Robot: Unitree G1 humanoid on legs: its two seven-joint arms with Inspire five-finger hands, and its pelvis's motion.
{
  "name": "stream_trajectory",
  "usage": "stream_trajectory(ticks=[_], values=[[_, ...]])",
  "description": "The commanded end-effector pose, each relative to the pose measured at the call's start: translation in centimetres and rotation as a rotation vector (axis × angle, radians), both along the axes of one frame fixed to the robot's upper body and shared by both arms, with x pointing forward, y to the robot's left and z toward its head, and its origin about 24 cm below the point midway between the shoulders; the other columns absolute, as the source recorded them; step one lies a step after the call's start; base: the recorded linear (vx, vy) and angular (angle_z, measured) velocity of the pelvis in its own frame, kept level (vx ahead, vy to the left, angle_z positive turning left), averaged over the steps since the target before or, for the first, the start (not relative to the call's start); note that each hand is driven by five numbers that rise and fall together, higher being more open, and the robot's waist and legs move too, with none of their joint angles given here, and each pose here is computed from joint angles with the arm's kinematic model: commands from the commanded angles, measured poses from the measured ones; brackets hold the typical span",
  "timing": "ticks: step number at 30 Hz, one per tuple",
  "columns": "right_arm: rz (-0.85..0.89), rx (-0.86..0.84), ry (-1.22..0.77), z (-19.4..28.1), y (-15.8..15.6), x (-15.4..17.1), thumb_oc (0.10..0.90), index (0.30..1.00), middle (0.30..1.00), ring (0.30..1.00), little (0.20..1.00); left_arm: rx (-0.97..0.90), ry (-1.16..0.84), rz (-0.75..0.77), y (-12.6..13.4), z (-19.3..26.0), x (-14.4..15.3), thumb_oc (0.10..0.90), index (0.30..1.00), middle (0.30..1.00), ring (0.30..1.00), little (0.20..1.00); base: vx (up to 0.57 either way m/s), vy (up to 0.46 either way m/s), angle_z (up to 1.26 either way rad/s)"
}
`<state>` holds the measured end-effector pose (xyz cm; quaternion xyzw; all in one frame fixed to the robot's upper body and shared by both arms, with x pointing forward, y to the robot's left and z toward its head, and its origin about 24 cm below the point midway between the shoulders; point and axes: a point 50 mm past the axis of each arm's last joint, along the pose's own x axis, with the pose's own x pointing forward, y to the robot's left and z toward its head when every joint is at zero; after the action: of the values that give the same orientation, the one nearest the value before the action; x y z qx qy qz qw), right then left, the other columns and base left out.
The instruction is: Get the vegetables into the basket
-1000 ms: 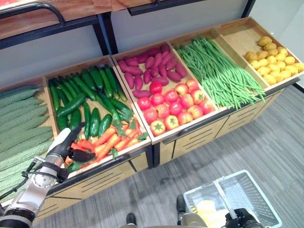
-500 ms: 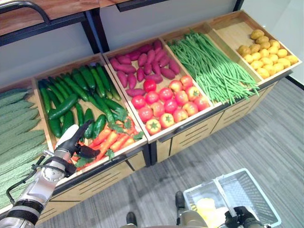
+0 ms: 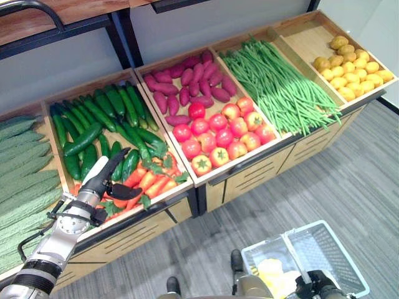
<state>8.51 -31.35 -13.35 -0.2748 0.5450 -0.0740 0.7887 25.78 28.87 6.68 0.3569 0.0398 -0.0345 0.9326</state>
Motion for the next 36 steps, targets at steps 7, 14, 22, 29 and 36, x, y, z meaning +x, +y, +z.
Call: stream_trajectory(ticks=[7,14,22,29,36], values=[[0.06,-0.03,0.007,0.3,-0.5,0.3,0.4,0.3,0.3,0.3,0.3,0.06,-0.226,-0.025,1.3,6.0,1.3,0.9,1.0,1.0,1.0,1.0,0.0,0.0,0.0],[0.06,-0.033,-0.002,0.4,-0.6,0.6,0.4,0.3,0.3,0.3,0.3,0.085,-0.184,0.034,1.9,4.6,1.6,0.9,1.0,1.0,1.0,1.0,0.0,0.0,0.0],[0.064,-0.037,-0.01,0.5,-0.5,1.1,0.4,0.3,0.3,0.3,0.3,0.207,-0.106,0.079,2.3,2.5,2.1,0.9,1.0,1.0,1.0,1.0,0.0,0.003,-0.04],[0.079,-0.038,-0.018,0.5,-0.2,1.6,0.4,0.3,0.3,0.3,0.3,0.276,-0.023,0.044,1.4,0.4,2.5,0.4,0.3,0.3,0.3,0.3,0.0,0.002,-0.02],[0.088,-0.042,-0.035,0.6,0.0,2.2,0.4,0.3,0.3,0.3,0.3,0.303,0.018,0.028,0.7,-1.1,2.6,0.4,0.3,0.3,0.3,0.3,0.0,0.002,-0.03]])
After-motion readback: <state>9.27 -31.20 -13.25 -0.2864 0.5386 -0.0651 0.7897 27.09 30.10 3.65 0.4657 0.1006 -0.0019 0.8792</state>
